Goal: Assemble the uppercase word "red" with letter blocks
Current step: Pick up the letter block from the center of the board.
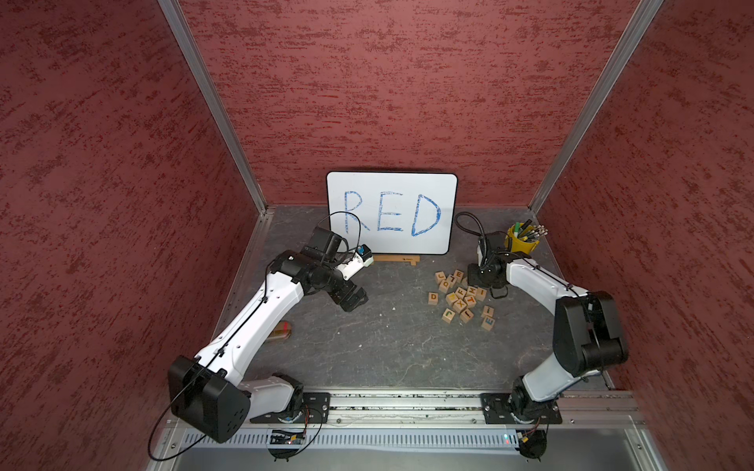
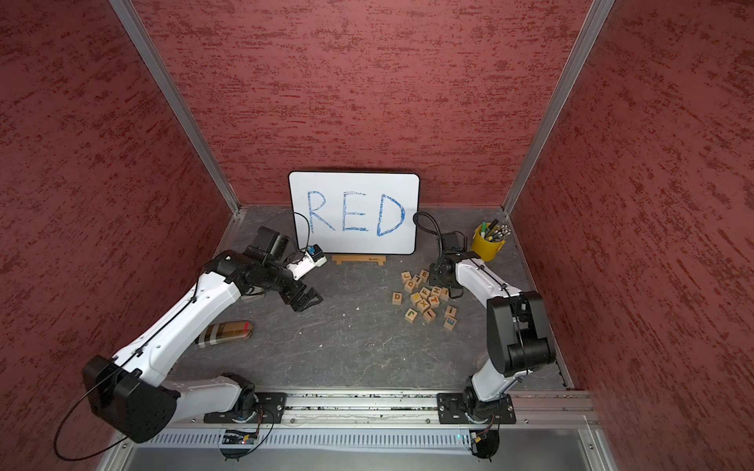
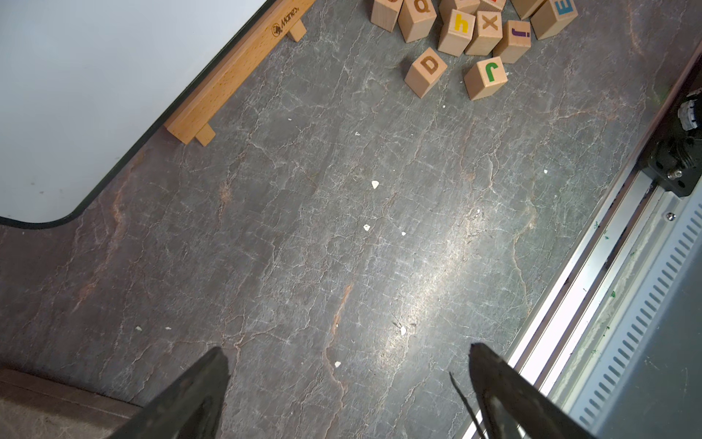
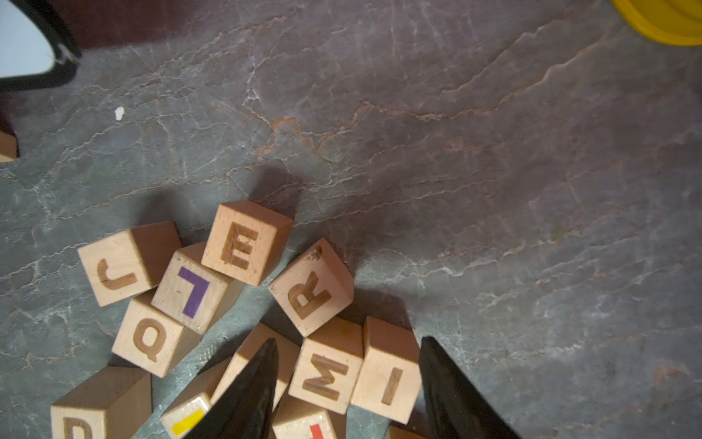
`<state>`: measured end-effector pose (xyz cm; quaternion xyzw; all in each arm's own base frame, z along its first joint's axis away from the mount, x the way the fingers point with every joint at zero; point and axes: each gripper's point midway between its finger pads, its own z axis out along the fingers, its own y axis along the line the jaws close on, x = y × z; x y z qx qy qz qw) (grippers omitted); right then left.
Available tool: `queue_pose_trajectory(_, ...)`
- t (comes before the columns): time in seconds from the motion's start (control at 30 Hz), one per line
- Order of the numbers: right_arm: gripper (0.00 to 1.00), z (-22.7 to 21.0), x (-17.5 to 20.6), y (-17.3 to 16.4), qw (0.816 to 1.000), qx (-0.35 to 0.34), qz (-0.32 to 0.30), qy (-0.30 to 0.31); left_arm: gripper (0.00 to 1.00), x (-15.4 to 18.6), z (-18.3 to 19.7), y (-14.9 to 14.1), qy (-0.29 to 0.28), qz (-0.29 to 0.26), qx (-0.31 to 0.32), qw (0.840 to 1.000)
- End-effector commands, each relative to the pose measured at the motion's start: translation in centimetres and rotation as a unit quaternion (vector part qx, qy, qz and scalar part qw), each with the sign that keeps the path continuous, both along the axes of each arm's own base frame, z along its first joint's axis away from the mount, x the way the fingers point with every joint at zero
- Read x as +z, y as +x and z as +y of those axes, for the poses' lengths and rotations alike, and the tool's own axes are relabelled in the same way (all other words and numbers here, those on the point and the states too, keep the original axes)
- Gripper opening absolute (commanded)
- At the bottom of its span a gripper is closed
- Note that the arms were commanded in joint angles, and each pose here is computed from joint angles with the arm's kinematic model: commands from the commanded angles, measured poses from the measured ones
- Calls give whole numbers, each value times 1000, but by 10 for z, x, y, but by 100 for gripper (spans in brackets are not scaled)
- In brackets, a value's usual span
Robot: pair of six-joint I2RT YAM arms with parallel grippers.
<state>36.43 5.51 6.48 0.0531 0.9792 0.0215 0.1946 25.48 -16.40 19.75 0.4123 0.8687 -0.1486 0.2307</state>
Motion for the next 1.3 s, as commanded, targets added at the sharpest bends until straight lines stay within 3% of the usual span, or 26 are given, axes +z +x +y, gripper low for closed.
queue_pose_trajectory(0.0, 59, 5, -4, 9, 1000, 20, 3, 4, 99, 3, 1, -3, -7, -7, -5, 1000)
queue_pose_trajectory(1.07, 54, 10, -18, 31, 998, 55, 19, -6, 99, 4, 5, -3, -9, -5, 6, 1000)
queue_pose_trajectory(1.27, 47, 12, -25, 29, 998, 61, 32, -5, 99, 3, 6, -3, -8, -3, 7, 1000)
